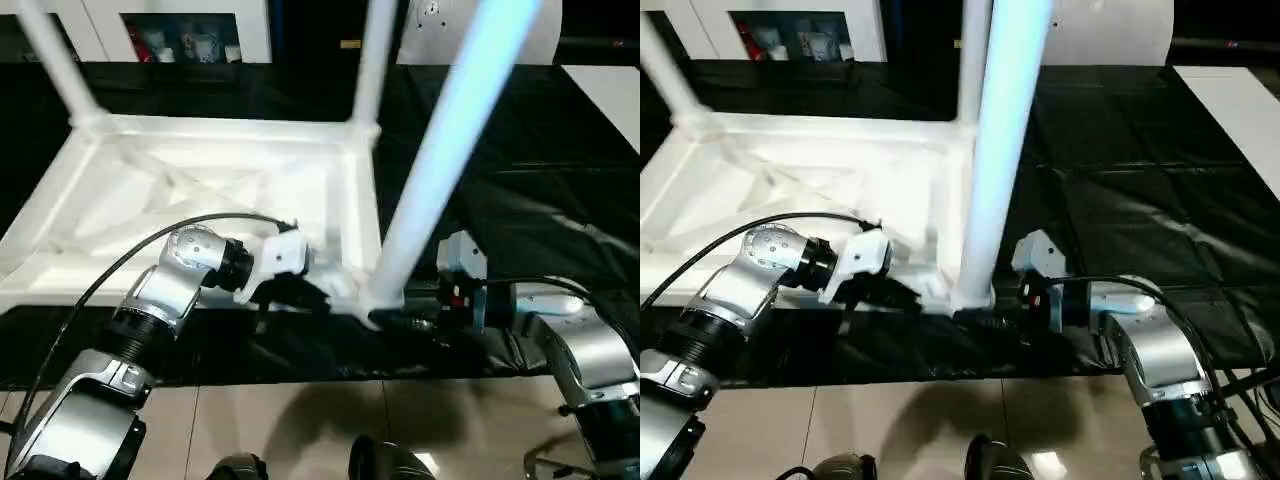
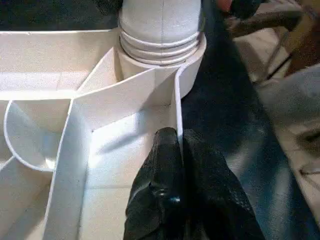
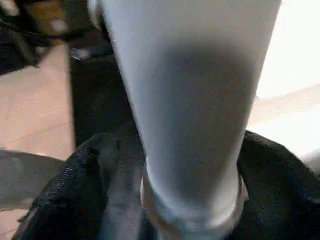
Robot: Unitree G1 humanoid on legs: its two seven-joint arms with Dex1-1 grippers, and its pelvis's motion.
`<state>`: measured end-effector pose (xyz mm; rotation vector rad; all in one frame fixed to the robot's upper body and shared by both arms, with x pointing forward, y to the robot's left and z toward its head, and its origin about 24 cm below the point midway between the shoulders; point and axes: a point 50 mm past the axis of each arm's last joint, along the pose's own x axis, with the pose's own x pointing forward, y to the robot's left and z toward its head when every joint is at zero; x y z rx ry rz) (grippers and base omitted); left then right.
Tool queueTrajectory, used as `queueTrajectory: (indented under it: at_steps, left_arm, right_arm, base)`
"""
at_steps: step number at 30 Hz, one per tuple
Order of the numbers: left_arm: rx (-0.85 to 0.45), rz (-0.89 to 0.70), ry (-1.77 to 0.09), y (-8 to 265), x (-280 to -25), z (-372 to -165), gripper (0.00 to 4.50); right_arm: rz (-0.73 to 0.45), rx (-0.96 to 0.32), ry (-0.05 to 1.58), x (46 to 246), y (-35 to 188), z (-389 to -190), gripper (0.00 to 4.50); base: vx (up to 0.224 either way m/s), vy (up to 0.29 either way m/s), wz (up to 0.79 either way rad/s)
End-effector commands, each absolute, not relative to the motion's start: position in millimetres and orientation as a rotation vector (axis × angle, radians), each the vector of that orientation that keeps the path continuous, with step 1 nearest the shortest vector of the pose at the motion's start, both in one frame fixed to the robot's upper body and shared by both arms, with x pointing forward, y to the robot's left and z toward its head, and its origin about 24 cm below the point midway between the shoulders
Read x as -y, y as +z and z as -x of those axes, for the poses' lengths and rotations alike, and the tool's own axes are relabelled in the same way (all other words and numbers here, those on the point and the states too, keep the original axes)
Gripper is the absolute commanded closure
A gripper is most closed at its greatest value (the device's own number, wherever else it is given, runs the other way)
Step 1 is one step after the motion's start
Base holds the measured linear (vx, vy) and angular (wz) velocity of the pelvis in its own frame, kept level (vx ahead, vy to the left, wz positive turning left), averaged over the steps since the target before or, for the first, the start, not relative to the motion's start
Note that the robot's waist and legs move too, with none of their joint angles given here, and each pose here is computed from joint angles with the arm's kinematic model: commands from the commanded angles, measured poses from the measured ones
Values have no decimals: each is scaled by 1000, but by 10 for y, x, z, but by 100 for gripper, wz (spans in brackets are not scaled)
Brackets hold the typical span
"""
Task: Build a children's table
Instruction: Rotate leg to tighten
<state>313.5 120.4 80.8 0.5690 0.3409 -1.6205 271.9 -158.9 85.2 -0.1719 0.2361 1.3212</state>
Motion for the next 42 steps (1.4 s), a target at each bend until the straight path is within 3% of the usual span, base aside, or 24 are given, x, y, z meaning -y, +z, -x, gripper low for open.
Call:
queueTrajectory:
  at_steps: [1,12,18,27,34,39,40,42]
  left_arm:
    - [-450,-599,-1740,623,-1166,-3013,450]
    - [-477,-648,-1821,617,-1217,-2991,450]
    - [-479,-656,-1819,610,-1234,-3001,450]
    - [-469,-631,-1788,589,-1216,-3016,450]
    - [-461,-515,-1573,592,-1058,-3145,450]
    - [-474,-360,-1432,545,-770,-3173,450]
    - [-460,-300,-1316,543,-604,-3230,450]
    - [-450,-261,-1240,553,-502,-3270,450]
  right_arm:
    - [174,-240,1366,1597,866,-2705,97]
    - [172,-275,1520,1593,920,-2709,171]
    - [169,-289,1548,1595,938,-2711,237]
    - [139,-305,1562,1563,904,-2673,249]
    - [55,-306,1349,1341,764,-2656,249]
    - [29,-364,1125,1075,608,-2711,250]
    - [-24,-377,981,946,582,-2798,251]
    - [-58,-382,890,870,572,-2851,253]
  base:
    - [0,0,0]
    - [0,0,0]
    - [0,0,0]
    - [0,0,0]
    - [0,0,0]
    - [-42,19,-1]
    - [-49,58,-6]
    - [-74,71,-4]
